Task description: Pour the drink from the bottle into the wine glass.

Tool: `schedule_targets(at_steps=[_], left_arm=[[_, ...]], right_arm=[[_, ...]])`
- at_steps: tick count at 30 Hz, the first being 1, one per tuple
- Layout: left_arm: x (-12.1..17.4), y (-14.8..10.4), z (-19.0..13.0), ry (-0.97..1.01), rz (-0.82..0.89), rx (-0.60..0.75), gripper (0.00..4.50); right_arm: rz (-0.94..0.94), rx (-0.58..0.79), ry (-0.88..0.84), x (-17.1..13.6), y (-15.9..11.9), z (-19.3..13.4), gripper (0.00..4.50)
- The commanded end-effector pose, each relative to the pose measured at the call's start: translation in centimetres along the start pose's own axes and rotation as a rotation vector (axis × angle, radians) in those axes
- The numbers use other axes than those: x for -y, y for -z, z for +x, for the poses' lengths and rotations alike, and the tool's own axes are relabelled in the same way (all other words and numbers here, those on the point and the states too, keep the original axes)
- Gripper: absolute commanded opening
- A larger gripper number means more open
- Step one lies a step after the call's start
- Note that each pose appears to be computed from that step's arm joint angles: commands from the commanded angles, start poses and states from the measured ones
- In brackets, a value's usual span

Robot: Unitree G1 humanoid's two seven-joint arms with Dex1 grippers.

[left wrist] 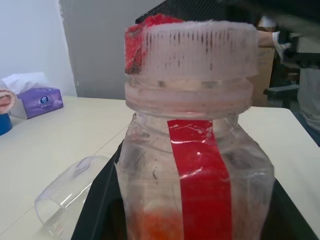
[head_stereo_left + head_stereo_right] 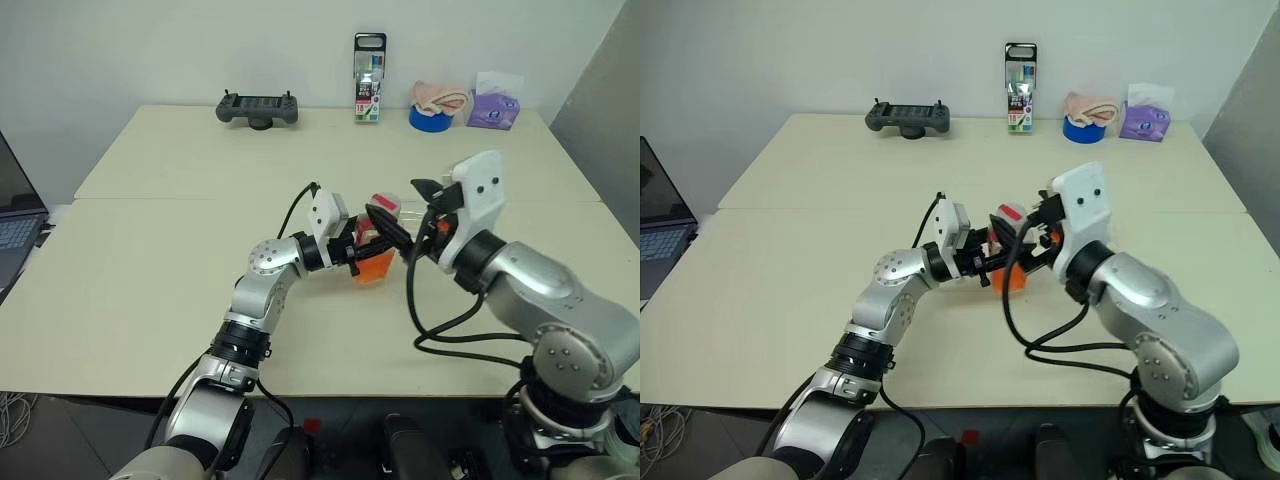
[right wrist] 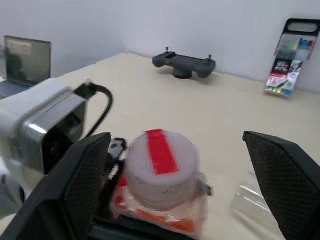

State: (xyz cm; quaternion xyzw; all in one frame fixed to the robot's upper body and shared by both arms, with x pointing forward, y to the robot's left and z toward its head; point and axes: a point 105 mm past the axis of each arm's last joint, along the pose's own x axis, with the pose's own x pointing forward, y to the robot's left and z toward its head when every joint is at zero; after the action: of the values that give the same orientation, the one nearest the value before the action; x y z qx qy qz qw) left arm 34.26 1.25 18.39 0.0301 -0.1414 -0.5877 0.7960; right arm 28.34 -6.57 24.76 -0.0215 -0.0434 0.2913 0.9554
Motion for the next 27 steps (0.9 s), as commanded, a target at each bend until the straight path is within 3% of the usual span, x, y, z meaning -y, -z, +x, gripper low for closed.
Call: schedule_targets(at_steps=[1, 6, 7, 9, 15, 21, 27], left_arm=[[0.1, -1.9, 0.5, 0.020, 0.055, 0.051, 1.70], [0.4, -1.8, 0.5, 0.028, 0.050, 0.051, 1.70], [0.4, -1.8, 0.5, 0.027, 0.051, 0.050, 1.70], [0.3, -1.7, 0.5, 0.026, 0.053, 0.049, 1.70], [0.1, -1.8, 0.4, 0.016, 0.059, 0.050, 1.70], [0.0, -1.8, 0.3, 0.009, 0.062, 0.048, 1.69], [0.2, -1.9, 0.6, 0.011, 0.059, 0.051, 1.69]], right_arm=[[-0.008, 0.004, 0.026, -0.8, -0.2, -0.5, 4.50], [0.017, 0.001, 0.076, -0.6, -0.2, -0.3, 4.50], [0.016, 0.006, 0.097, -0.4, -0.4, -0.2, 4.33], [0.021, 0.014, 0.128, 0.0, -0.6, 0.0, 3.88], [0.025, 0.020, 0.138, 0.1, -0.8, 0.2, 1.85], [-0.020, -0.025, 0.122, 0.8, -0.3, 0.1, 1.81], [-0.136, 0.030, -0.264, 2.1, -1.5, -0.4, 1.81]])
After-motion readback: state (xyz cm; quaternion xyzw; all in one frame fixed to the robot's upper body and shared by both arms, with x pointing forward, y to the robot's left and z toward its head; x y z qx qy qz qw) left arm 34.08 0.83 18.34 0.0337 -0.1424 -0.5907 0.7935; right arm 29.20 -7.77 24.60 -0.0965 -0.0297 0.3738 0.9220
